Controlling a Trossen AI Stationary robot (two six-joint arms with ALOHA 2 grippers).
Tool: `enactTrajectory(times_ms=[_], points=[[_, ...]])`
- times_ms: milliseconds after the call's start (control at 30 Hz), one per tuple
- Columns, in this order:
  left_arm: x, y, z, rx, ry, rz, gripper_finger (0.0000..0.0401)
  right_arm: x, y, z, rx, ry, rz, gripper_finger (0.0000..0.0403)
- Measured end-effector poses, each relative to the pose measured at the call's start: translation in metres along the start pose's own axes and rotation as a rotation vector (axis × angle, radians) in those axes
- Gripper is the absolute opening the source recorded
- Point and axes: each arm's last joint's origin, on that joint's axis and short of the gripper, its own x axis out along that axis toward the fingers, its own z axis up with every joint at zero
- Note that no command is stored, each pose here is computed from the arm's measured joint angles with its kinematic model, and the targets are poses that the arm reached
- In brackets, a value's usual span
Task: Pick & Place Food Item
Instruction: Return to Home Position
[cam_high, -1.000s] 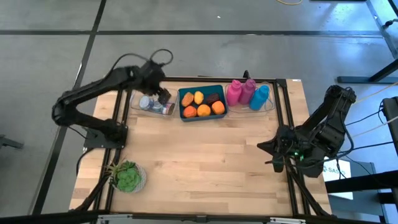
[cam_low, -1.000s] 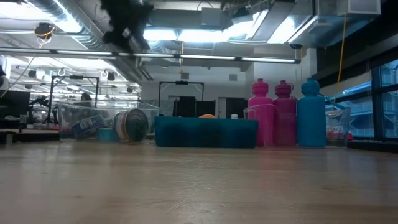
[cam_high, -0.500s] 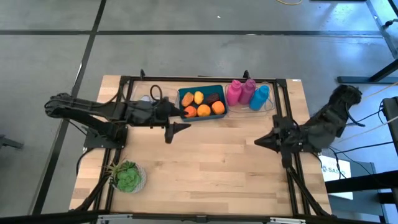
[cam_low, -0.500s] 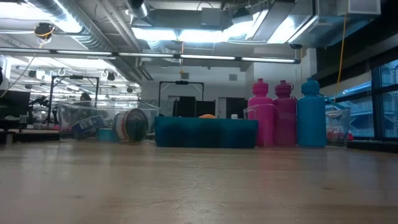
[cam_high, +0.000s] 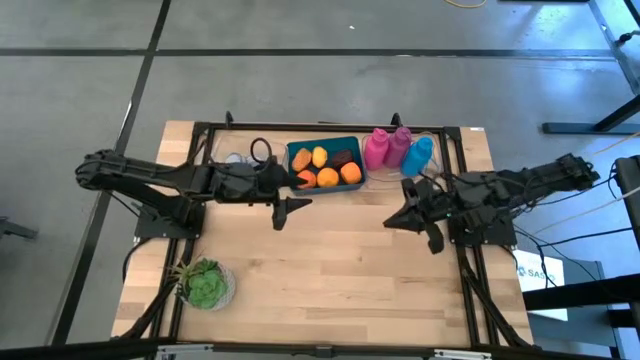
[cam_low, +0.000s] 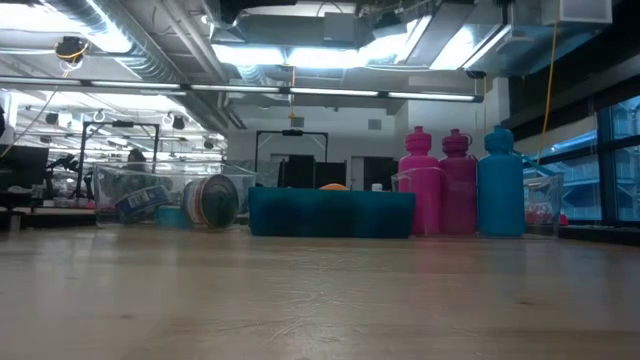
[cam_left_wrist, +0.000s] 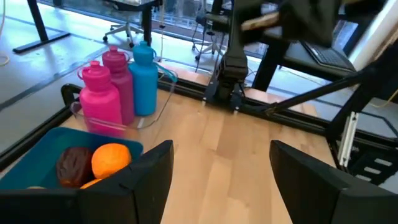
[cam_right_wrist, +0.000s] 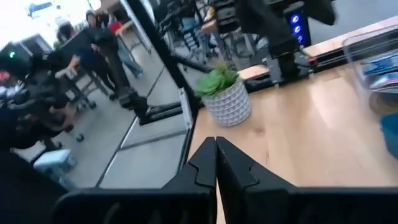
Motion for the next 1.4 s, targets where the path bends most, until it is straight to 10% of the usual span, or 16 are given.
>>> enactTrajectory(times_ms=[400,1400], points=[[0.041,0.013,-0.050,-0.068,-0.071,-0.090,0.0255,-0.025,-0.028,-0.017,-0.095,-0.178,0.040,0.0004],[0.013,0.037,-0.129,-0.030,-0.058,-0.074,0.0255,-0.037,-0.082,-0.113,-0.088,-0.210,-0.035,0.0005]])
